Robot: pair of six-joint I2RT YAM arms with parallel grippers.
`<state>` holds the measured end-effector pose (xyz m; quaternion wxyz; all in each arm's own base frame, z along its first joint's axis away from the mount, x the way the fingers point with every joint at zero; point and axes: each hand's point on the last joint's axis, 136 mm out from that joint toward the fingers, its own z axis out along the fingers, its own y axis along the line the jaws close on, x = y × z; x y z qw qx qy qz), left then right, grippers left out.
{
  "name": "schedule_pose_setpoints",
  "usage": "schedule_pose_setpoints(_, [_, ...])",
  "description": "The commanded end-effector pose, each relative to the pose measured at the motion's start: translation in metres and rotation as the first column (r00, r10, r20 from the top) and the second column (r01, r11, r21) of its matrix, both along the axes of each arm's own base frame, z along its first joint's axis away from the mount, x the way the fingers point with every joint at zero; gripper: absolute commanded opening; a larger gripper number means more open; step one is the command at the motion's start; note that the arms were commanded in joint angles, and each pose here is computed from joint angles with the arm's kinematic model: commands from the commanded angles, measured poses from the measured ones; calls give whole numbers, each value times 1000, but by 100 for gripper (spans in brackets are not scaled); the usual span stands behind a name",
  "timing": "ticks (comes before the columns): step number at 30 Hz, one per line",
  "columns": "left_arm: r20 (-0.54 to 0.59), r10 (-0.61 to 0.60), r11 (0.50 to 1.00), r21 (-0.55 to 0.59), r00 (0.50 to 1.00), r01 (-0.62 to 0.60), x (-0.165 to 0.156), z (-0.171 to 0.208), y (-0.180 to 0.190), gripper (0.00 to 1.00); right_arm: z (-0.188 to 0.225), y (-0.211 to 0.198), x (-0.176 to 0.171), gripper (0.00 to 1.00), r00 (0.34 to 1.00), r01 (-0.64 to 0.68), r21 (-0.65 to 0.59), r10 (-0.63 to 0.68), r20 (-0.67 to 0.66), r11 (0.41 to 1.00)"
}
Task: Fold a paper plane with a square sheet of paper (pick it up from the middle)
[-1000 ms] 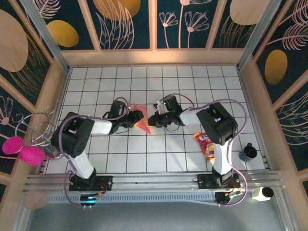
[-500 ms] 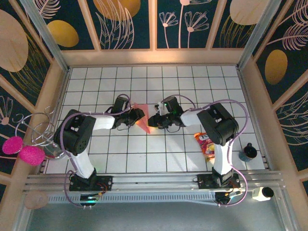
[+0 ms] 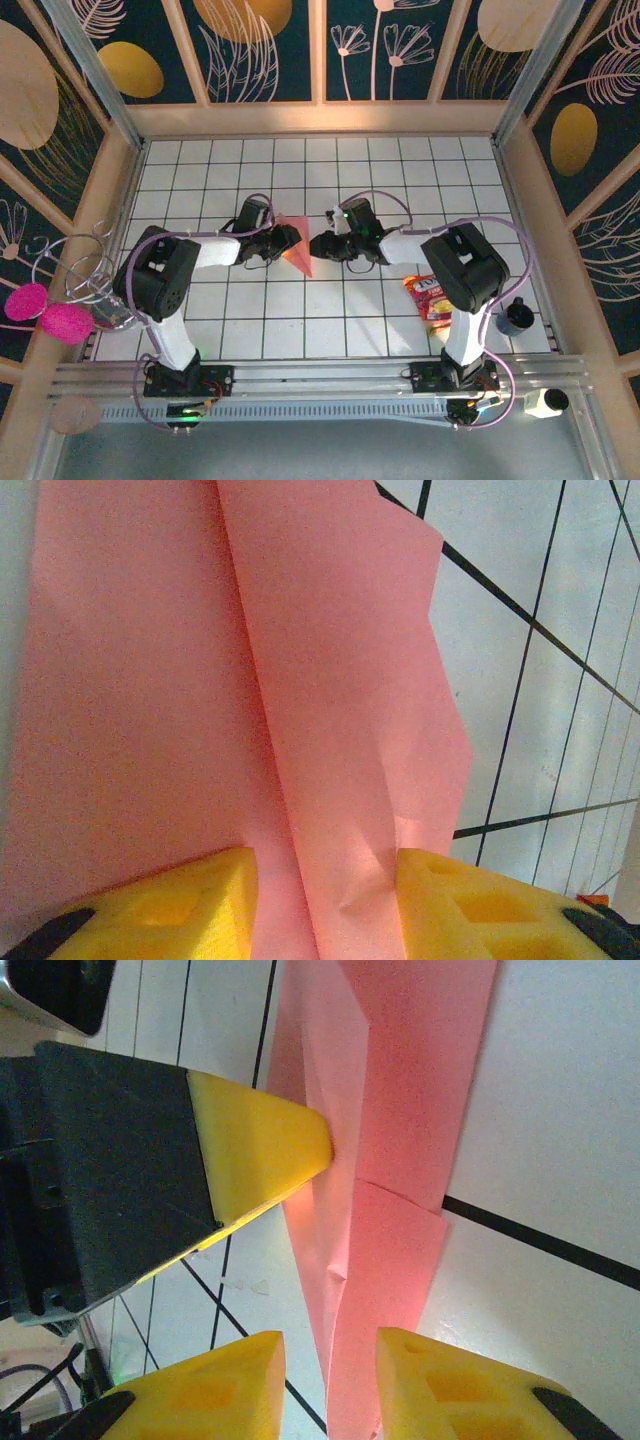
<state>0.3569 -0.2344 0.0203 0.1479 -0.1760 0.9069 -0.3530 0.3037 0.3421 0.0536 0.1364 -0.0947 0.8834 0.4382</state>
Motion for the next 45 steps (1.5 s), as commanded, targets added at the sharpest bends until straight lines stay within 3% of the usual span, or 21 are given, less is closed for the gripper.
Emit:
schedule_pose_setpoints(1, [-249, 55, 963, 270, 967, 15, -59, -86, 51, 42, -8, 8, 0, 30, 1000, -21, -36, 21, 12, 999])
schedule_pose_setpoints(22, [-265, 59, 964, 266, 962, 15, -66, -90, 52, 42, -28, 30, 7, 27, 998, -62, -98, 63, 13, 993])
schedule_pose_setpoints(34, [-256, 57, 968, 249, 965, 9, -63, -85, 49, 42, -29, 32, 4, 11, 997, -79, -84, 81, 14, 993])
schedule_pose_setpoints(40, [-203, 45, 977, 213, 978, 0, -49, -62, 41, 42, -28, 29, -1, 2, 996, -91, -54, 90, -4, 994])
schedule_pose_setpoints(45, [-70, 19, 989, 148, 997, -9, -15, -11, 24, 48, -24, 28, -6, 0, 994, -102, -2, 102, -30, 995])
